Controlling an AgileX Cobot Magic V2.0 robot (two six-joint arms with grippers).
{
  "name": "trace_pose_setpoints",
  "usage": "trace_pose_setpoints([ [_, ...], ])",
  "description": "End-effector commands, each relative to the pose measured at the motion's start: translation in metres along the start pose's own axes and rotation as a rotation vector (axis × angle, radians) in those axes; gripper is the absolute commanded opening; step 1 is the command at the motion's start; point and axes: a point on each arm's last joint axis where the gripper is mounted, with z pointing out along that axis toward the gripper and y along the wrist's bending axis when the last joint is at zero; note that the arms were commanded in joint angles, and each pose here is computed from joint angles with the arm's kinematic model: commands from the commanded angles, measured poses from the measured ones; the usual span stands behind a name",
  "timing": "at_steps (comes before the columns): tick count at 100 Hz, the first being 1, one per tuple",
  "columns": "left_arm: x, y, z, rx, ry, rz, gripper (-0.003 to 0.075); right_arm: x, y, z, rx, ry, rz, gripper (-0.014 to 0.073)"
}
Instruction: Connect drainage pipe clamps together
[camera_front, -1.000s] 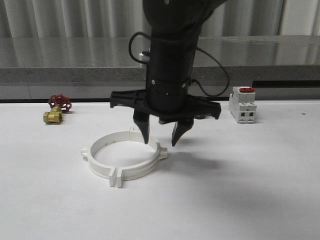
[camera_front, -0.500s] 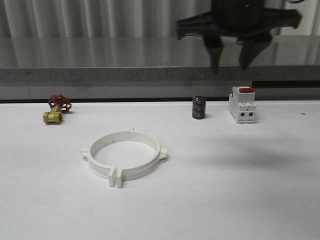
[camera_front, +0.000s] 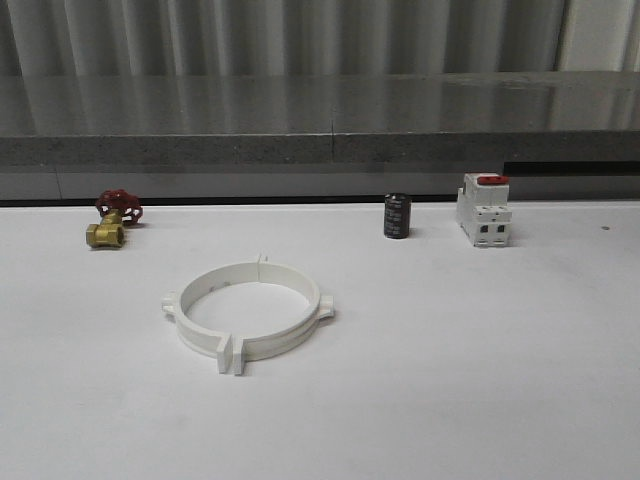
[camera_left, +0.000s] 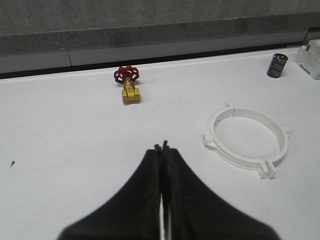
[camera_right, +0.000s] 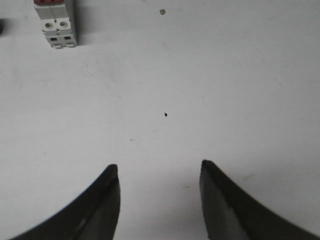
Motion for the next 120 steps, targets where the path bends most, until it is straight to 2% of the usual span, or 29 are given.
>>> trace_pose_setpoints([
  [1,-0.015,-0.001,-0.003,0.004,-0.094,-0.003,-0.002,0.009,-0.018,-0.023,-0.01,-0.113,-0.009,0.0383],
  [22,-0.015,-0.001,-0.003,0.004,-0.094,-0.003,-0.002,0.052,-0.054,-0.053,0.011,-0.154,0.05,0.0379],
  [29,-0.015,-0.001,-0.003,0.004,-0.094,-0.003,-0.002,0.064,-0.064,-0.061,0.017,-0.175,0.069,0.0345],
  [39,-0.015,-0.001,-0.003,0.004,-0.094,-0.003,-0.002,0.074,-0.075,-0.071,0.032,-0.218,0.085,0.0223],
  [51,-0.015,-0.001,-0.003,0.004,-0.094,-0.003,-0.002,0.079,-0.085,-0.081,0.045,-0.269,0.094,0.0003],
  [57,-0.015,-0.001,-0.003,0.004,-0.094,-0.003,-0.002,0.08,-0.087,-0.083,0.045,-0.286,0.096,-0.0076],
  [120,-0.015,-0.001,-0.003,0.004,-0.094,-0.003,-0.002,0.081,-0.088,-0.084,0.045,-0.289,0.098,-0.0067],
])
